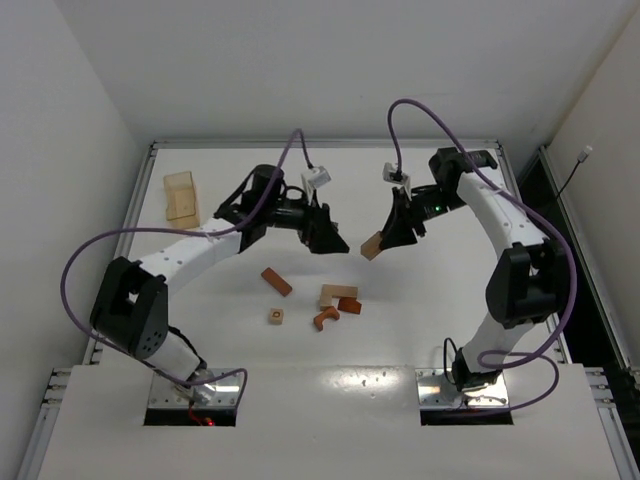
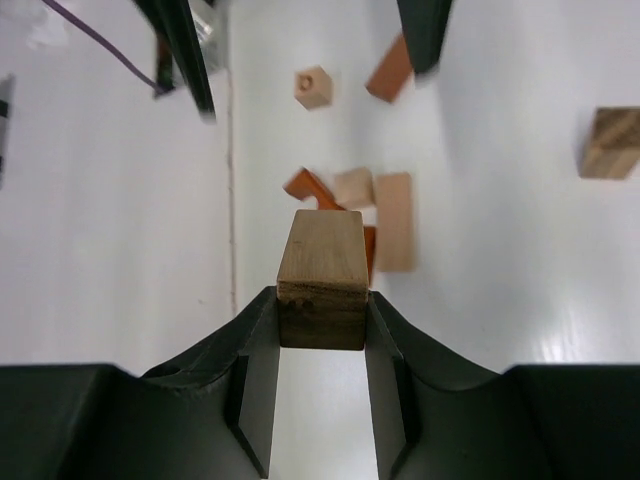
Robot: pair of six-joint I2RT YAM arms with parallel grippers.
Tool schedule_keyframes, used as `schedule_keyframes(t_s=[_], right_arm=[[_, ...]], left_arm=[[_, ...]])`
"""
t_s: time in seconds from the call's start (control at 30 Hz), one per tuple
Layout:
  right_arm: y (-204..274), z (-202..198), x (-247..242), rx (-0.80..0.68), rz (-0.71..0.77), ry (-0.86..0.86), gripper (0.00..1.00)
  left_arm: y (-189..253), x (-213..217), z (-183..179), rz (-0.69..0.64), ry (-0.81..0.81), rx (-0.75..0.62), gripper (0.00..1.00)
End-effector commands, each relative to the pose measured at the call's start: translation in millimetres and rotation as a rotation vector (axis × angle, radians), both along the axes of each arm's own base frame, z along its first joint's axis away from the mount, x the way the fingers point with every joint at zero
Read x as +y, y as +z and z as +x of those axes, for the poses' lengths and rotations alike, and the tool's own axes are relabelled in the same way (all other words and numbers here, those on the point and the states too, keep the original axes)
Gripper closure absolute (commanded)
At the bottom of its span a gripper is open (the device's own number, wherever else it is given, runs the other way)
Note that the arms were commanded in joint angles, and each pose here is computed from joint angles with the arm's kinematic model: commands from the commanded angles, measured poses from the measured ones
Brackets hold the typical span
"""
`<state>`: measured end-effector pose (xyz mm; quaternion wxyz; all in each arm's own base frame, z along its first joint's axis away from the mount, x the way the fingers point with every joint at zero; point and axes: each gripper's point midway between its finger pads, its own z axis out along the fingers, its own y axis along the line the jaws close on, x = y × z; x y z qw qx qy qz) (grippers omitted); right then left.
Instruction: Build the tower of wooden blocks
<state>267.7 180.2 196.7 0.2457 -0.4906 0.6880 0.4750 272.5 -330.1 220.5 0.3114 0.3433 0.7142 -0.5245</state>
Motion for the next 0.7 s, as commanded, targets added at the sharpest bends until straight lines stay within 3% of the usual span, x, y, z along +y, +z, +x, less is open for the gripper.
schedule_keyframes(t_s=[0.0, 0.07, 0.17, 0.23, 0.3, 0.37, 0.67], right_arm=[[-1, 21, -7, -0.087, -0.122, -0.004, 1.00], [-10, 35, -12, -0.133, -0.214, -0.028, 1.00], [-19, 65, -13, -0.214, -0.330, -0.095, 1.00], [-27, 85, -9, -0.229, -0.367, -0.150, 1.00], [-32, 101, -3, -0.270, -0.393, -0.169, 1.00], [-46, 106, 3, -0.274, -0.432, -0.171, 1.00], [-89, 118, 28, -0.291, -0.484, -0.147, 1.00]], left_arm=[[39, 41, 23, -0.038, 0.069, -0.096, 0.00], [44, 56, 32, -0.064, 0.128, -0.063, 0.00], [33, 87, 52, -0.133, 0.287, 0.124, 0.00], [30, 109, 57, -0.199, 0.303, 0.135, 0.00], [18, 122, 62, -0.172, 0.350, 0.174, 0.00], [23, 136, 82, -0.106, 0.417, 0.073, 0.00], [17, 156, 94, -0.061, 0.472, 0.084, 0.00]])
